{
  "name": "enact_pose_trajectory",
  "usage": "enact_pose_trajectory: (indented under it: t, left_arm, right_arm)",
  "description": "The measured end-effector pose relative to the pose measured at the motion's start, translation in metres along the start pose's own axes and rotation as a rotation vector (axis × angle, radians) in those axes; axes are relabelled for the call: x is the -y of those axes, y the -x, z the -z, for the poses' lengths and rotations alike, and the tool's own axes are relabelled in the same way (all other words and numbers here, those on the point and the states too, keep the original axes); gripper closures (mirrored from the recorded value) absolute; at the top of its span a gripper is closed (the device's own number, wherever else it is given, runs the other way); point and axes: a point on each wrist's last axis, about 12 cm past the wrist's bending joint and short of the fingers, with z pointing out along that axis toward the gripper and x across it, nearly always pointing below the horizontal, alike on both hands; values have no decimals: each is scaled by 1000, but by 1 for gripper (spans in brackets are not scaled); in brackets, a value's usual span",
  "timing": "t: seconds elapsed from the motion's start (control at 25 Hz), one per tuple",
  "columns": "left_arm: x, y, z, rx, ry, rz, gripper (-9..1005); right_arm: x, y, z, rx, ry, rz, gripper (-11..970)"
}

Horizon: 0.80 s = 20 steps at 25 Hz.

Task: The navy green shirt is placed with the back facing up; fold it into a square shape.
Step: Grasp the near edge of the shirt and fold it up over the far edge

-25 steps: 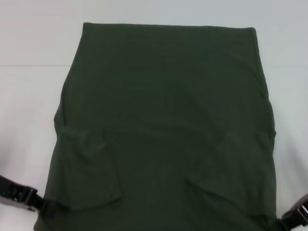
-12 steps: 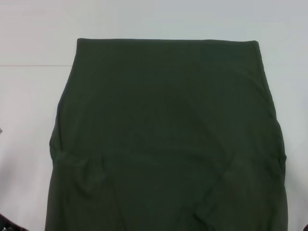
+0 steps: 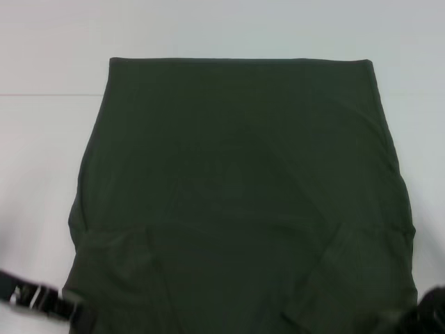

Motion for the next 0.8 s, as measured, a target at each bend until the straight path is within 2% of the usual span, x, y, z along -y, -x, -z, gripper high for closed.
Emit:
enact_pose_trajectory:
  t: [0.24, 0.44, 0.8]
  left_arm:
    - [-8, 3, 13, 224, -22, 43, 948]
    - [-16, 1, 25, 402, -49, 65, 949]
    - [-25, -1, 32, 643, -90, 88, 949]
  right_arm:
    - [10, -2, 19, 230, -39, -27, 903]
    - [15, -4, 38, 418, -57, 6, 903]
    - [30, -7, 51, 666, -150, -28, 903]
